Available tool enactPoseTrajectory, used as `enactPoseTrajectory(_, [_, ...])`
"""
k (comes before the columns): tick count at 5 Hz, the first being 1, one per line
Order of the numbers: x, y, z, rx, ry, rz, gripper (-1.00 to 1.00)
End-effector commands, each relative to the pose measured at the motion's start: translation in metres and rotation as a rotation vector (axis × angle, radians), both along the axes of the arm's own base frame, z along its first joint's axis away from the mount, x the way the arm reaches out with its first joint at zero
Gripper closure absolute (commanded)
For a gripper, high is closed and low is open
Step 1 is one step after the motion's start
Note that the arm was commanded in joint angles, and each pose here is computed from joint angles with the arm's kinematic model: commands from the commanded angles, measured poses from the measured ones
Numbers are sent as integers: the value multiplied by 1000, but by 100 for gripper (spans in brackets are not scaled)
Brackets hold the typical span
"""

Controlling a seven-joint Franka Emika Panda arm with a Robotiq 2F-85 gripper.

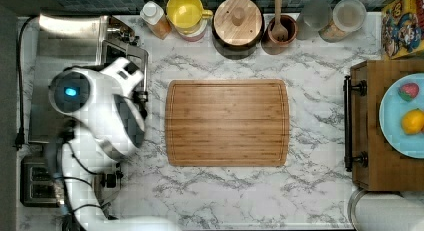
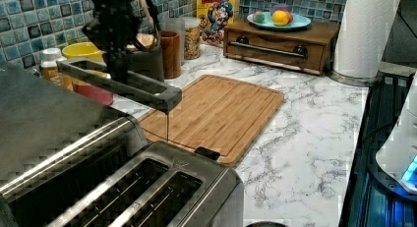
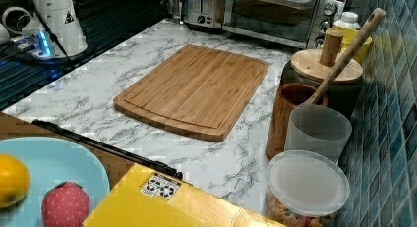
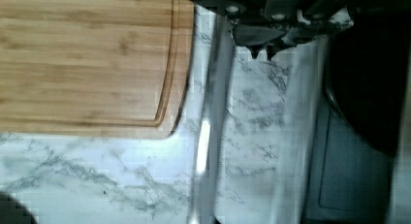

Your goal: Close the oven.

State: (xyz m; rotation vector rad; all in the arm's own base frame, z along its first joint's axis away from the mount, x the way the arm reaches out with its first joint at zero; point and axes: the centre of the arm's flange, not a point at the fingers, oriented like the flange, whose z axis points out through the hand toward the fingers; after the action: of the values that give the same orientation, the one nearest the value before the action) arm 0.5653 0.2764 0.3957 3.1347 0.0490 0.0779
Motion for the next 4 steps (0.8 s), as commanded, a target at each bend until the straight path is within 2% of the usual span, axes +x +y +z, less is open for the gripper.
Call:
enactPoseTrajectory(1, [41,72,146,121,-237,-49,100])
enactPoseTrajectory(2, [36,64,153,115,-268,-88,100])
enactPoseTrajectory(3, [28,44,169,157,-260,-98,100])
enactPoseTrajectory(4, [28,44,169,157,-260,-98,100])
